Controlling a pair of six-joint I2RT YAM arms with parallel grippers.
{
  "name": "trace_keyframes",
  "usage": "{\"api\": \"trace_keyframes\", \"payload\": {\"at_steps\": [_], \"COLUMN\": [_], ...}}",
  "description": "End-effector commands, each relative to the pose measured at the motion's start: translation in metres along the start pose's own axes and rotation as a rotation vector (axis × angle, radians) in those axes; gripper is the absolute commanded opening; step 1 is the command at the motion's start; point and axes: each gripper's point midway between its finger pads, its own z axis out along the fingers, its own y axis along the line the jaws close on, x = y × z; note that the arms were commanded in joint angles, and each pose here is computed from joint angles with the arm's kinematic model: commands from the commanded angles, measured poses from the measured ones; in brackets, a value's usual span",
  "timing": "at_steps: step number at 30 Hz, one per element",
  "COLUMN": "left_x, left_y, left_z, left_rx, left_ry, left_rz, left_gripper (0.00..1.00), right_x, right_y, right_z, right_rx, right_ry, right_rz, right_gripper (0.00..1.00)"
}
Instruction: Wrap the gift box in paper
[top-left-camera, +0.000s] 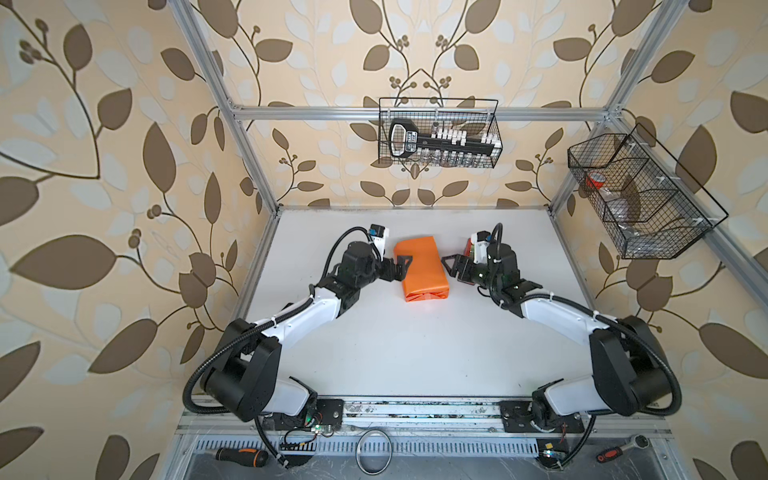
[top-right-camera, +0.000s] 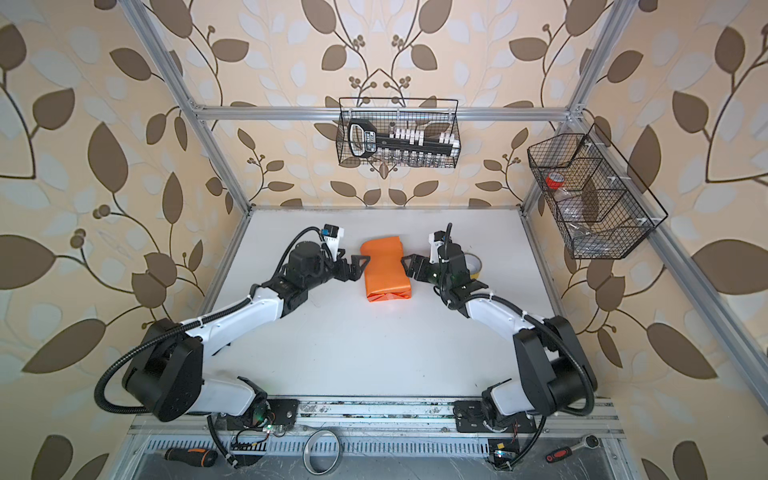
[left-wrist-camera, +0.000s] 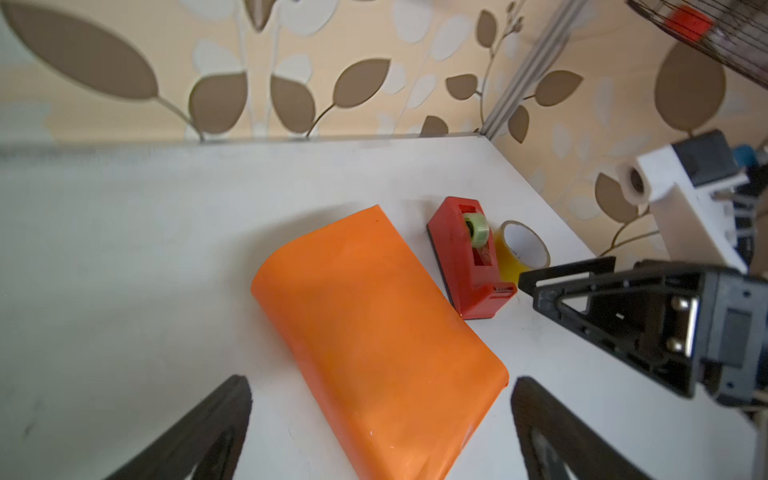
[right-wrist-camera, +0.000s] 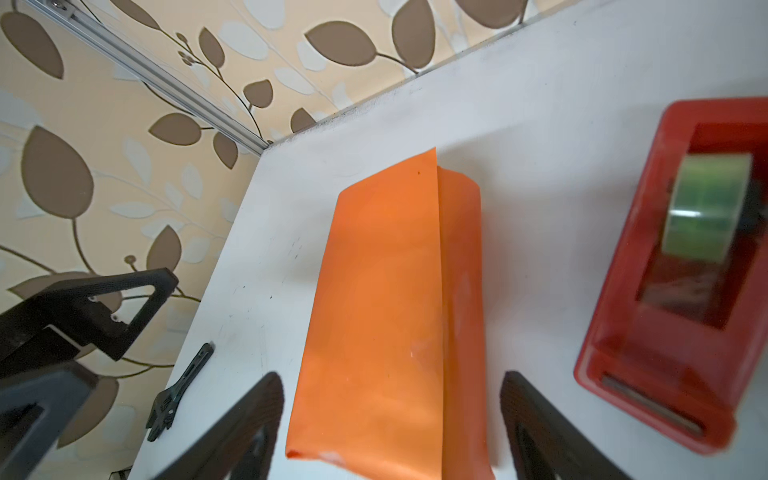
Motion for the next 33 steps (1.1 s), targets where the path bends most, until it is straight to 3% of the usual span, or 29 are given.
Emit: {"api": "trace_keyframes", "payload": {"at_steps": [1,9,17,20,24,25,33], "left_x": [0.037,0.043,0.055,0.056,0.060,0.061,0.065], "left_y": [0.020,0.027,0.021,0.021,0.029,0.030,0.035], "left_z": [0.019,0.067,0.090,0.090,0.088,0.088,0.089], "left_rx": [-0.017,0.049,0.146,0.150,0.101,0.097,0.081], "left_ry": [0.232,0.332,0.381,0.383,0.376,0.376,0.386], "left_rz": [-0.354,-0.479,-0.533,-0.542,-0.526,-0.523,-0.510], "left_gripper": [0.99,0.99,0.97,0.96,0.98,0.98,0.99], "right_x": [0.012,0.020,0.033,0.033,0.032,0.035,0.074], "right_y": [-0.010,-0.013,-0.016,-0.016,-0.030,-0.029,-0.009], "right_z": [0.028,0.082,0.088,0.079,0.046,0.036,-0.004], "right_rx": [0.005,-0.045,-0.073,-0.068,0.041,0.039,0.089], "right_ry": [0.123,0.226,0.260,0.258,0.225,0.216,0.252], "right_rz": [0.053,0.117,0.116,0.101,-0.019,-0.042,-0.243], "right_gripper": [0.89,0.90,0.90,0.89,0.94,1.00,1.00]}}
